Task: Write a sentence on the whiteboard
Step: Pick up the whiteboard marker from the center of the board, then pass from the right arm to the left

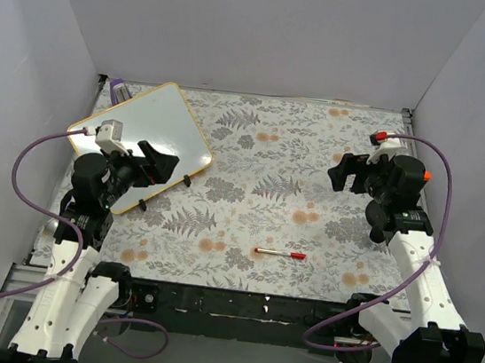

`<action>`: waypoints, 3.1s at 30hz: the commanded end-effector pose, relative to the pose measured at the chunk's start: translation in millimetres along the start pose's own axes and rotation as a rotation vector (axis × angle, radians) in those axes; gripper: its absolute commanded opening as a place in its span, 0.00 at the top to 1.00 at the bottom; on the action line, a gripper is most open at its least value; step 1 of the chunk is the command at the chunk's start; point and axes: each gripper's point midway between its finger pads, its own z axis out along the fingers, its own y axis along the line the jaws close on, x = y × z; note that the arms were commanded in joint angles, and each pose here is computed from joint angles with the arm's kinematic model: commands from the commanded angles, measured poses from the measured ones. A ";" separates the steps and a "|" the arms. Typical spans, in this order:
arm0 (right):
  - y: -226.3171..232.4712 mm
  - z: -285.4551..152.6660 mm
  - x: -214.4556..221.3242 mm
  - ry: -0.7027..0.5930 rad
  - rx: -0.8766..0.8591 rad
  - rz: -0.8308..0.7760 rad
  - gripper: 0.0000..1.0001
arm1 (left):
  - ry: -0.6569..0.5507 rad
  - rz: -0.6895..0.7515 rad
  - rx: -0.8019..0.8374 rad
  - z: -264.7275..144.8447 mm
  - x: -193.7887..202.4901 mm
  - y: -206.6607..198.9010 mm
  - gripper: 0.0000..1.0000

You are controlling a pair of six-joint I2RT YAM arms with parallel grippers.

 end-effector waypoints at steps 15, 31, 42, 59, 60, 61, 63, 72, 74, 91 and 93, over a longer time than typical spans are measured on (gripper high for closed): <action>76.3 -23.2 18.8 -0.011 -0.515 -0.283 0.02 | 0.125 -0.071 0.122 -7.8 25.8 -21.3 0.02; 135.0 -35.4 179.4 0.388 -0.986 -0.905 0.12 | 0.300 -0.196 0.268 -26.3 75.6 -37.4 0.02; 155.6 -25.6 239.2 0.659 -0.959 -1.153 0.39 | 0.273 -0.204 0.206 -29.7 78.3 -27.1 0.02; 141.5 9.0 234.2 0.734 -0.774 -0.976 0.99 | 0.309 -0.228 0.281 -37.6 82.6 -40.7 0.02; 142.8 12.4 224.9 0.724 -0.769 -0.899 0.99 | 0.302 -0.236 0.317 -36.0 81.6 -44.9 0.02; 148.8 21.1 201.9 0.681 -0.770 -0.839 0.99 | 0.329 -0.267 0.327 -35.0 91.9 -42.7 0.02; 153.2 26.9 171.9 0.614 -0.825 -0.658 0.99 | 0.334 -0.316 0.390 -35.3 92.3 -52.5 0.02; 171.2 55.6 60.1 0.415 -0.737 -0.061 0.99 | 0.346 -0.365 0.462 -14.2 118.4 -101.0 0.06; 166.9 62.8 53.1 0.432 -0.616 0.091 0.99 | 0.371 -0.371 0.443 -0.7 134.1 -111.8 0.08; 160.9 53.1 57.1 0.435 -0.543 0.483 0.99 | 0.592 -0.308 0.332 90.2 239.8 -176.5 0.27; 162.0 51.1 56.5 0.430 -0.558 0.489 0.99 | 0.605 -0.305 0.352 91.8 242.3 -184.2 0.32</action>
